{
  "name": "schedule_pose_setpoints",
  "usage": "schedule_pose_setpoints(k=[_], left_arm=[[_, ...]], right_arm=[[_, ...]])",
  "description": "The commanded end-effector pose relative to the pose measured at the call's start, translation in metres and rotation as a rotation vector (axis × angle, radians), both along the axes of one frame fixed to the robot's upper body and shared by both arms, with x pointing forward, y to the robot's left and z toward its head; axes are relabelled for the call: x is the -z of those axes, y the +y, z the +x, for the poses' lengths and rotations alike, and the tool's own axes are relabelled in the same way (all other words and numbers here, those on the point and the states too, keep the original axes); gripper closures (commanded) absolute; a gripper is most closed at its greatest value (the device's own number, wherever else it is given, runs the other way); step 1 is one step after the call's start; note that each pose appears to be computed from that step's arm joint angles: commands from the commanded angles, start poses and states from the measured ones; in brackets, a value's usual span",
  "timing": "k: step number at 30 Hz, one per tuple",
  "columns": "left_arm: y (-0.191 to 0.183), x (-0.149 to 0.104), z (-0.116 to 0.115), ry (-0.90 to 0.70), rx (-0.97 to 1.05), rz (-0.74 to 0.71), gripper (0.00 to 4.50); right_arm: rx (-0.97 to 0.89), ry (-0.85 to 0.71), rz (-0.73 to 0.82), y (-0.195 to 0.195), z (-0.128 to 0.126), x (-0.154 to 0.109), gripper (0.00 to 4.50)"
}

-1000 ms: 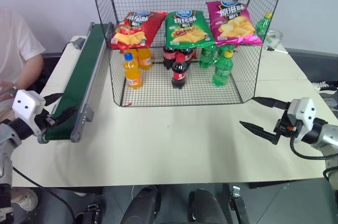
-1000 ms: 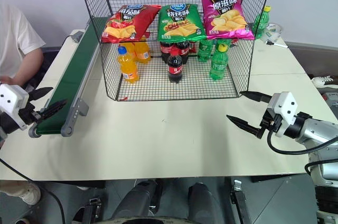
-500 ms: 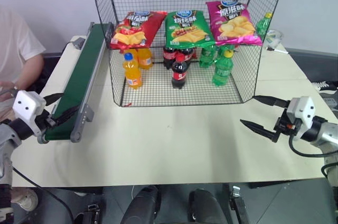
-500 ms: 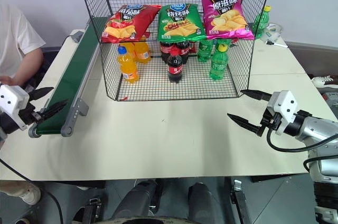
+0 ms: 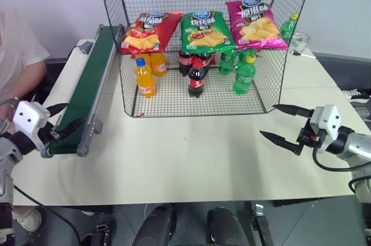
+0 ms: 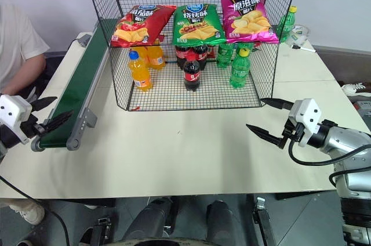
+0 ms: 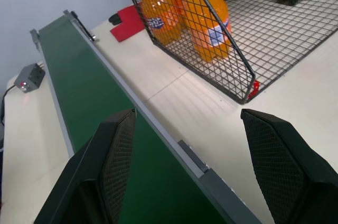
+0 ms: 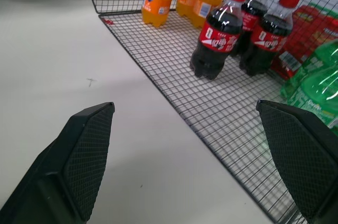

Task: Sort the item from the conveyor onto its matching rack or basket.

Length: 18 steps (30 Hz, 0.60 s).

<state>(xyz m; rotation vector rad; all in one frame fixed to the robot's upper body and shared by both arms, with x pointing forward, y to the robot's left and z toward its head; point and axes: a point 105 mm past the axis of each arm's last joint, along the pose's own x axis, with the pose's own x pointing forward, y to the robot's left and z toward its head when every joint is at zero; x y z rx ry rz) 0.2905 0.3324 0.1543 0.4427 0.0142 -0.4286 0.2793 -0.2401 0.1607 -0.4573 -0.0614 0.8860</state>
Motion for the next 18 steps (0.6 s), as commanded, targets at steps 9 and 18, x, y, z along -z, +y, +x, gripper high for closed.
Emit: schedule_pose_setpoints(k=[9,18], left_arm=[[-0.0029,-0.0034,-0.0027,-0.037,-0.005,-0.006,1.19],[-0.0044,-0.0019,-0.0028,-0.029,0.0,-0.007,1.19]], right_arm=[[-0.016,-0.043,-0.01,0.0046,0.0015,-0.0093,0.0],[-0.017,-0.048,-0.021,0.0065,0.0038,-0.0092,0.0]])
